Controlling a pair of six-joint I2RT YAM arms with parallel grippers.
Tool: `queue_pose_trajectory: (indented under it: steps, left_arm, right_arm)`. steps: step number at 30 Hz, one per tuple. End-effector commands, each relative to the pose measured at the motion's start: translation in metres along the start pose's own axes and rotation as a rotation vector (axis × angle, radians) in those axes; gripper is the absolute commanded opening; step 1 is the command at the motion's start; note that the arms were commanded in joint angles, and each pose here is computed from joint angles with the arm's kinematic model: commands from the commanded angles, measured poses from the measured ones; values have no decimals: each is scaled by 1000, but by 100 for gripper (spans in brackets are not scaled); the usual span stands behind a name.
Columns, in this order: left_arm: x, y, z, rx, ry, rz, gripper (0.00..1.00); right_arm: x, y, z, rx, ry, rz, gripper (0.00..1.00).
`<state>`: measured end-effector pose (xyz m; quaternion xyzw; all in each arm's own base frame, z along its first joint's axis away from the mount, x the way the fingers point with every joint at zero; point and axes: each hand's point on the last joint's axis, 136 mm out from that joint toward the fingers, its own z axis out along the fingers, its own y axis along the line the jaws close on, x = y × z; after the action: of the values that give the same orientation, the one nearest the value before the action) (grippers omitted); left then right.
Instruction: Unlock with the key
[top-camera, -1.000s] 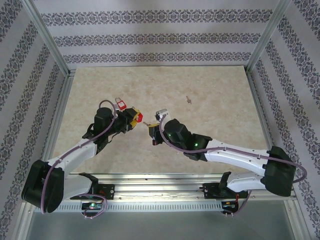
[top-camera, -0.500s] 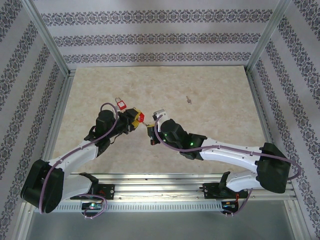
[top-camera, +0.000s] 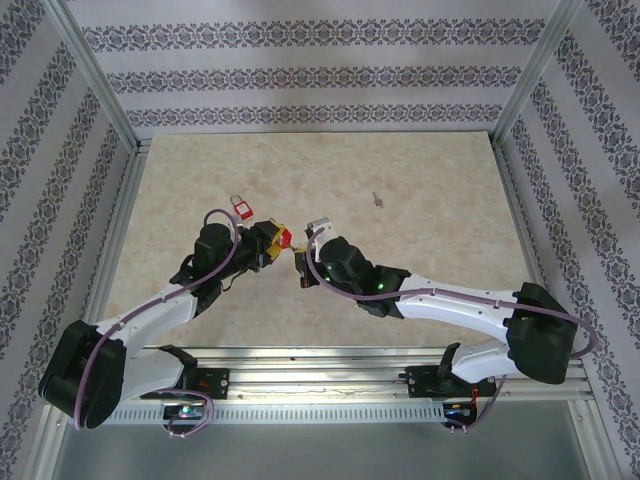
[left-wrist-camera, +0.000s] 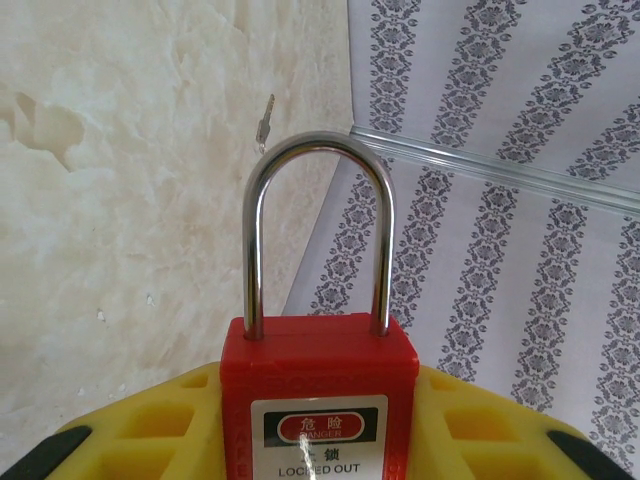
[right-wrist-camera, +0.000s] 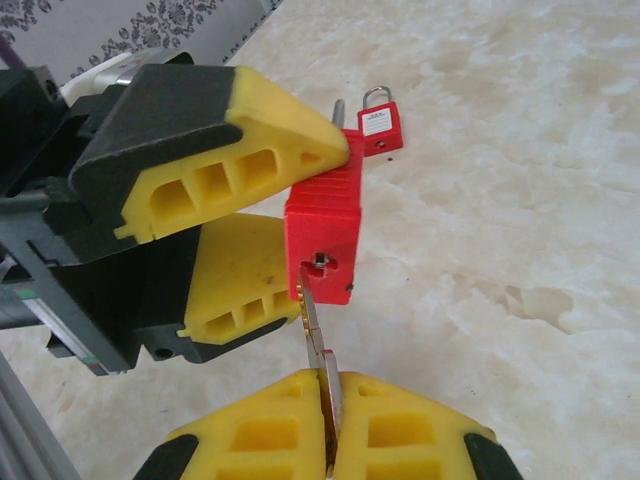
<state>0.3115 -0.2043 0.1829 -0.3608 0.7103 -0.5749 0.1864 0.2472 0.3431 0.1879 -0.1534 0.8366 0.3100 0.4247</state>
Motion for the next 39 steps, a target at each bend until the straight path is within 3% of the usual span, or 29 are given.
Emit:
queue_pose_trajectory:
  steps: [1, 27, 39]
  left_arm:
    - [6, -13, -4, 49, 4, 34, 0]
    - [20, -15, 1, 41, 14, 60, 0]
    - [39, -2, 7, -1, 22, 132, 0]
  right_arm:
    - [-13, -5, -2, 16, -44, 21, 0]
    - [-4, -10, 12, 25, -25, 45, 0]
    - [-19, -11, 18, -49, -68, 174, 0]
